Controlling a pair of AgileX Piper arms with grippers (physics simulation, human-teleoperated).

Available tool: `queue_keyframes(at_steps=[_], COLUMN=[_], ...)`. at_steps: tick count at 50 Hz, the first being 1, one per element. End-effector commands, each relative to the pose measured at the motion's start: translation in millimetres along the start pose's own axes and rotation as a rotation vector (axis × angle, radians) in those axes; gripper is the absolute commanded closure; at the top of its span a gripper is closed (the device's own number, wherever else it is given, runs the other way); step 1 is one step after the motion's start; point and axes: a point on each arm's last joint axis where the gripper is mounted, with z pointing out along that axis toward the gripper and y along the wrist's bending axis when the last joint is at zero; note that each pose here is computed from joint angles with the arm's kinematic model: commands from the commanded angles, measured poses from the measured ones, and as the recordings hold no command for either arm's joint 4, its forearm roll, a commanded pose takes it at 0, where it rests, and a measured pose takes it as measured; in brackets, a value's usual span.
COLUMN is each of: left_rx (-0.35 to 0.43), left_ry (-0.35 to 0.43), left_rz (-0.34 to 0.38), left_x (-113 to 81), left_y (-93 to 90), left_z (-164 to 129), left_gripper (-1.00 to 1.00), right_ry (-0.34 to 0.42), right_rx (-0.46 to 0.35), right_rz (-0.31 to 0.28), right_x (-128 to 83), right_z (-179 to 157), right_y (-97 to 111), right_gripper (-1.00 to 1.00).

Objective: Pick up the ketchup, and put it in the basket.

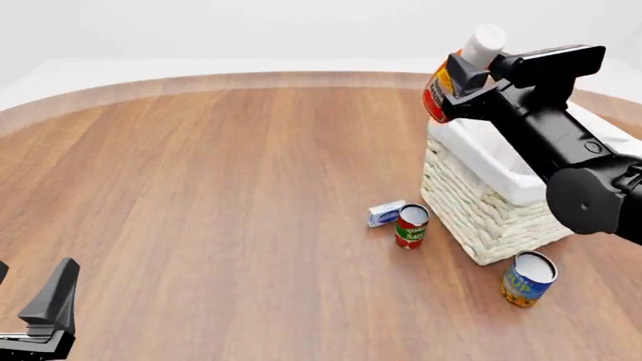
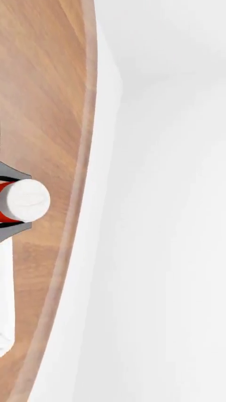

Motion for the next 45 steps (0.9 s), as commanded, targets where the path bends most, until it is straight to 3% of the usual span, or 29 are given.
queue_keyframes(at_steps=[1,19,45], left_rx=[0.0,0.0,0.0], left_ry=[0.0,0.0,0.0], left_rz=[0.0,0.0,0.0], left_x=[0.0,0.0,0.0], left_y=[0.0,0.0,0.0], left_z=[0.0,0.0,0.0], left_gripper=[-1.0,-1.0,-1.0], right_ry=[0.006,0.004,0.076], right_rx=[0.067,0.142,0.25], right_rz=[0.017,0.035,0.013], right_x=[-0.6,-5.7,4.1], right_z=[-4.9,-19.3,-19.3], right_y=[-19.8,-40.0,-71.3], right_gripper=[1.0,1.0,1.0])
